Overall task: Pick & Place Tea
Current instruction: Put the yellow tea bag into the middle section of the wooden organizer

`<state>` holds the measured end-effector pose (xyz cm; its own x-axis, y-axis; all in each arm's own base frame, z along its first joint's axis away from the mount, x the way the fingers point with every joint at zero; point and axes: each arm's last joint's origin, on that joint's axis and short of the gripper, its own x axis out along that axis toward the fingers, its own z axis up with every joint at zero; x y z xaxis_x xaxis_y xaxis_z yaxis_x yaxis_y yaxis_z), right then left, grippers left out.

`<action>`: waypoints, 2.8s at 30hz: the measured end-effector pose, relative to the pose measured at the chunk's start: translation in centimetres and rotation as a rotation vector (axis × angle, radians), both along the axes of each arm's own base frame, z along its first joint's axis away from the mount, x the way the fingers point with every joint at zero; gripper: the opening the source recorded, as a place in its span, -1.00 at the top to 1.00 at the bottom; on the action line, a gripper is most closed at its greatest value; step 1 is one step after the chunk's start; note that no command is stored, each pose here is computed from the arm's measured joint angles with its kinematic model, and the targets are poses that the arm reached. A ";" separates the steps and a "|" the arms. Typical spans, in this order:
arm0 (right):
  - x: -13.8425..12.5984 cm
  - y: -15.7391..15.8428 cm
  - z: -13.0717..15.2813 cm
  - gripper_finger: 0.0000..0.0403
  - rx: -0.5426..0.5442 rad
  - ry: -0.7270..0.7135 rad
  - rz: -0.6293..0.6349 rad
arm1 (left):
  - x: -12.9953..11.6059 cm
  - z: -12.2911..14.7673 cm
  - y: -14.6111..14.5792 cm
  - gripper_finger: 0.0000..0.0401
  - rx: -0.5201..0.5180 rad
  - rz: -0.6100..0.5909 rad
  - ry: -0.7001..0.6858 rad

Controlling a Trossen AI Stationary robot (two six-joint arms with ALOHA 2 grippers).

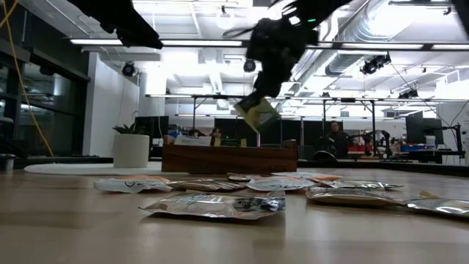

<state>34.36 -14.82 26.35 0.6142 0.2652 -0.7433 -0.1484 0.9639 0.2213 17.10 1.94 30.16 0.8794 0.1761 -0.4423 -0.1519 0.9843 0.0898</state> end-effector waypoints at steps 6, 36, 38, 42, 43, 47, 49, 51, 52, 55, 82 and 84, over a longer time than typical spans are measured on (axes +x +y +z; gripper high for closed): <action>-1.5 1.7 1.0 1.00 -0.018 -0.429 -0.180 | 0.0 0.1 0.1 -0.01 0.006 0.033 -0.011; -0.6 2.3 -10.0 1.00 0.109 -0.334 -0.416 | 0.1 0.2 0.0 -0.01 -0.028 0.029 -0.025; -0.7 2.3 -10.1 1.00 0.110 -0.328 -0.416 | 0.1 0.2 0.0 -0.01 -0.028 0.029 -0.025; -0.7 2.4 -10.2 1.00 0.123 -0.307 -0.426 | 0.1 0.2 0.0 -0.01 -0.027 0.028 -0.025; -0.7 2.5 -10.3 1.00 0.123 -0.304 -0.426 | 0.1 0.2 0.0 -0.01 -0.027 0.028 -0.025; -0.6 2.8 -10.3 1.00 0.126 -0.302 -0.416 | 0.1 0.2 0.0 -0.01 -0.027 0.027 -0.025; -0.5 3.0 -10.3 1.00 0.127 -0.298 -0.413 | 0.1 0.2 0.0 -0.01 -0.027 0.027 -0.025; -0.5 3.2 -10.3 1.00 0.127 -0.290 -0.411 | 0.1 0.2 0.0 -0.01 -0.027 0.027 -0.025; -0.5 3.2 -10.4 1.00 0.128 -0.286 -0.411 | 0.1 0.2 0.0 -0.01 -0.027 0.027 -0.025; -0.6 3.2 -10.5 1.00 0.138 -0.272 -0.421 | 0.1 0.2 0.0 -0.01 -0.027 0.027 -0.025; -1.2 3.3 -7.7 0.03 0.091 -0.349 -0.430 | 0.1 0.2 0.0 -0.01 -0.028 0.018 -0.024; -1.6 3.6 -6.8 0.04 0.096 -0.356 -0.392 | 0.1 0.2 0.0 -0.01 -0.028 0.018 -0.024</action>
<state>32.73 -11.26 19.57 0.8904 0.0218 -0.4547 0.1365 0.9401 0.3124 17.18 1.96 30.32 0.8867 0.1797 -0.4260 -0.1712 0.9835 0.0584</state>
